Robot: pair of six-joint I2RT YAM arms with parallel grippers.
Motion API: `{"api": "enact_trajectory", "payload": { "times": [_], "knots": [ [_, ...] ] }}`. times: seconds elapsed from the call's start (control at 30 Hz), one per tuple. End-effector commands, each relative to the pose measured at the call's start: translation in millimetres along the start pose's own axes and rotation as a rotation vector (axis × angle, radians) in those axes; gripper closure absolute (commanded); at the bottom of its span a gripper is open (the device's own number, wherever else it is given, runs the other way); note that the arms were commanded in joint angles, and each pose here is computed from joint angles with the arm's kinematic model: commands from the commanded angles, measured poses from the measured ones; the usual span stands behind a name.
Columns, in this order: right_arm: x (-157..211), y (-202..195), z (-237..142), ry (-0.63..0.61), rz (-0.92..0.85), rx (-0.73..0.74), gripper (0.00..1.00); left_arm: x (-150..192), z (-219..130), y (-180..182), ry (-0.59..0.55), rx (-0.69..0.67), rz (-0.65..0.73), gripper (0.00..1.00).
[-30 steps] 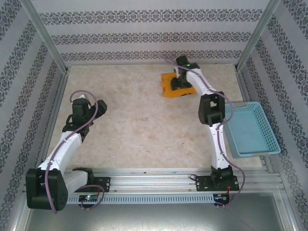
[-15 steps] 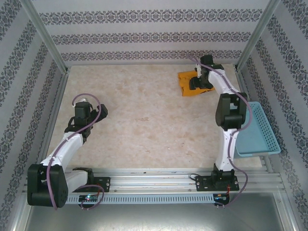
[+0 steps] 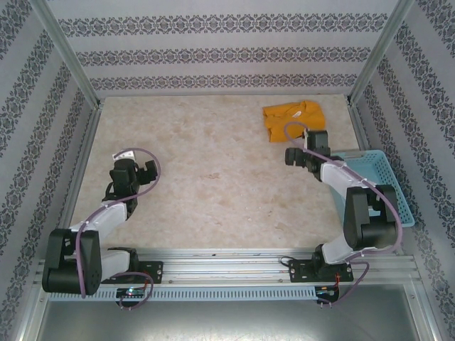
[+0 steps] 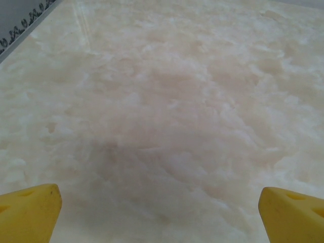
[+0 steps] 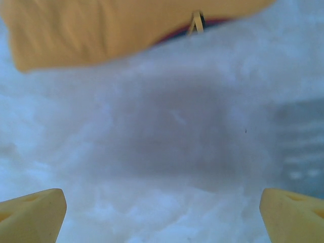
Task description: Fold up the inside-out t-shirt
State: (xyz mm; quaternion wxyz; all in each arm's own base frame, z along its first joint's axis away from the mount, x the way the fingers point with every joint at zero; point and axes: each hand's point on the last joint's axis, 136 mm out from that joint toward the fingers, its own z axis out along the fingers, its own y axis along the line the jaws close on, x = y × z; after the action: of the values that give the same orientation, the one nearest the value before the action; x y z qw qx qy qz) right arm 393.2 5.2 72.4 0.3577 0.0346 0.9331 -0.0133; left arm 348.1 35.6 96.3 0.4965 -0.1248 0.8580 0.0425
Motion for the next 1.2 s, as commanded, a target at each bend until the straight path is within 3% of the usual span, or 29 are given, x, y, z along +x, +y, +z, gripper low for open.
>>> {"api": "enact_trajectory", "payload": {
  "times": [0.0, 0.13, 0.2, 0.3, 0.4, 0.5, 0.63, 0.83, 1.17],
  "knots": [
    [-33.0, -9.6, -4.0, -0.236, -0.031, 0.049, 0.02, -20.7, 8.0, -5.6, -0.124, 0.026, 0.116, 0.00],
    [-37.9, -4.4, -7.2, -0.297, -0.057, 0.014, 0.02, -30.2, 13.8, -14.9, -0.198, 0.076, 0.133, 0.00],
    [-40.9, -1.2, -8.5, -0.318, -0.041, -0.034, 0.02, -27.7, 22.0, -24.3, -0.144, 0.125, 0.148, 0.00],
    [-36.6, 6.9, -12.8, -0.386, -0.053, -0.100, 0.02, -23.7, 23.7, -37.0, -0.204, 0.206, 0.133, 0.00],
    [-32.4, 7.8, -21.0, -0.444, -0.052, -0.123, 0.02, -16.5, 28.2, -31.0, -0.295, 0.183, 0.115, 0.00],
    [-29.2, 5.1, -22.2, -0.480, -0.038, -0.129, 0.02, -9.4, 32.1, -30.8, -0.217, 0.179, 0.119, 0.00],
    [-24.8, 4.5, -21.8, -0.514, -0.035, -0.133, 0.02, -11.4, 38.4, -32.9, -0.193, 0.180, 0.122, 0.00],
    [-25.0, 0.2, -20.9, -0.512, -0.023, -0.110, 0.02, -13.8, 35.1, -17.4, -0.234, 0.100, 0.079, 0.00],
    [-24.7, 0.9, -20.3, -0.508, -0.031, -0.095, 0.02, -13.3, 36.0, -15.9, -0.229, 0.088, 0.077, 0.00]
  ]
}}
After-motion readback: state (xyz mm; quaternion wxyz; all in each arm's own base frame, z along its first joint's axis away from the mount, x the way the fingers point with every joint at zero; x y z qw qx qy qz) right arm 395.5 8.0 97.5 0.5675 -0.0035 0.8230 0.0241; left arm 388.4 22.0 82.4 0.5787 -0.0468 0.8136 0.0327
